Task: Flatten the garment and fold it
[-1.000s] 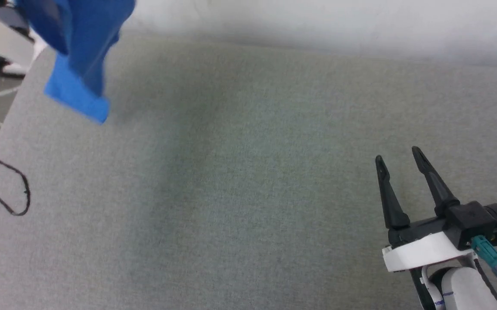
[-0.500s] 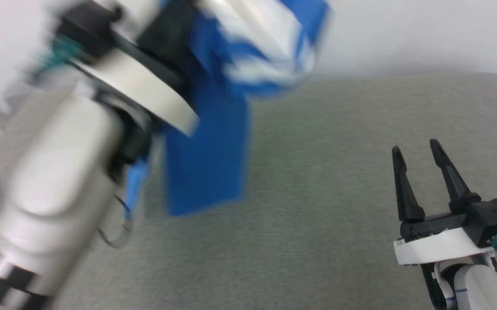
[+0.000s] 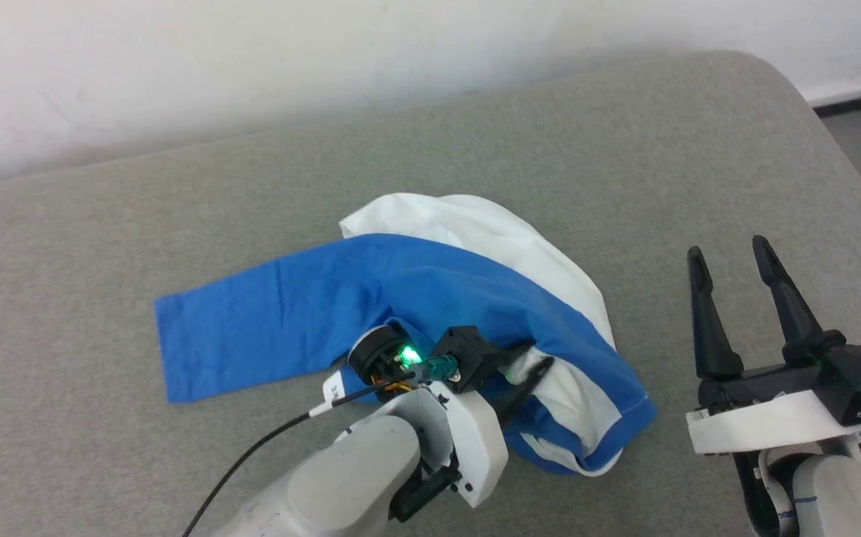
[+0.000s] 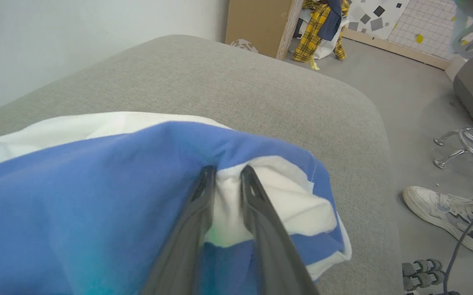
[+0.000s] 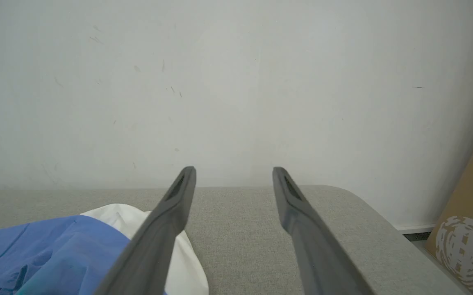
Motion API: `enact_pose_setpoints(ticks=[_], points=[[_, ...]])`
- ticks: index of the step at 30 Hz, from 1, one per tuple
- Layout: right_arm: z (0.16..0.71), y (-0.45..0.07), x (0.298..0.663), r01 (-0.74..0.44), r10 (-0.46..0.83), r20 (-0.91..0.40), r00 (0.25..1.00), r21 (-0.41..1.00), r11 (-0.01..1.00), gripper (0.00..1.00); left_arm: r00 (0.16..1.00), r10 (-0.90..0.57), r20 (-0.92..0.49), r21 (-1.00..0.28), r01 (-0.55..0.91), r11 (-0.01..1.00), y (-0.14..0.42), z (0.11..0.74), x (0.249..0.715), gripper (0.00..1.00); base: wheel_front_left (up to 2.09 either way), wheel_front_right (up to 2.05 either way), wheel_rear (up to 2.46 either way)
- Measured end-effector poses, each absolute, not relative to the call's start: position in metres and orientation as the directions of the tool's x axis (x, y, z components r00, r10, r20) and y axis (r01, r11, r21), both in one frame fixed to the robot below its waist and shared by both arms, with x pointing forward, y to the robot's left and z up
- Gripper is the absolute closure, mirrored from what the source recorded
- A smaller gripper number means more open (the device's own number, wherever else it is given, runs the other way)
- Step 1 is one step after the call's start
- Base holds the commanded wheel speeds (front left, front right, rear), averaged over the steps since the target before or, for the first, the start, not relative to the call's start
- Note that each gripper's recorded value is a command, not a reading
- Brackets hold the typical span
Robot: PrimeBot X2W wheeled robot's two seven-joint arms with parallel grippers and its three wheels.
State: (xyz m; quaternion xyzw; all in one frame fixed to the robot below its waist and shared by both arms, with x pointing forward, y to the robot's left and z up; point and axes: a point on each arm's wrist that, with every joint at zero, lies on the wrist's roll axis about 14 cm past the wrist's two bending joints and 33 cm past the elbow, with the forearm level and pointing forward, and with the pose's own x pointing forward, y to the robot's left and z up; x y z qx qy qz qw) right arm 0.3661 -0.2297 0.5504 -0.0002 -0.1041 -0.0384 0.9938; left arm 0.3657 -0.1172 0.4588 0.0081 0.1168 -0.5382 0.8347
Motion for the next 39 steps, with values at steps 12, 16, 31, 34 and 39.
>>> enact_pose_setpoints(ticks=[12,16,31,34,39], points=[[0.531,-0.234,0.359,0.093,-0.089,0.144,0.986,-0.023,0.995,0.00,0.500,-0.866,-0.020,-0.151,0.855,0.497,-0.113,0.497,0.391,0.00,0.00,0.00,0.00],[0.530,-0.224,0.356,0.064,-0.059,0.145,0.988,-0.025,0.998,0.00,0.604,-0.794,0.068,-0.087,0.797,0.598,-0.077,0.534,0.414,0.00,0.00,0.00,0.00],[0.549,-0.156,0.356,-0.145,0.143,0.211,0.967,-0.007,0.989,0.00,0.959,-0.159,0.235,-0.031,0.171,0.985,0.159,0.579,0.375,0.00,0.00,0.00,0.00],[0.547,-0.145,0.357,-0.179,0.176,0.206,0.963,-0.005,0.984,0.00,0.971,-0.105,0.214,-0.038,0.116,0.992,0.169,0.565,0.352,0.00,0.00,0.00,0.00],[0.542,-0.130,0.362,-0.221,0.218,0.190,0.957,-0.003,0.975,0.00,0.978,-0.052,0.204,-0.061,0.066,0.996,0.169,0.555,0.336,0.00,0.00,0.00,0.00]])
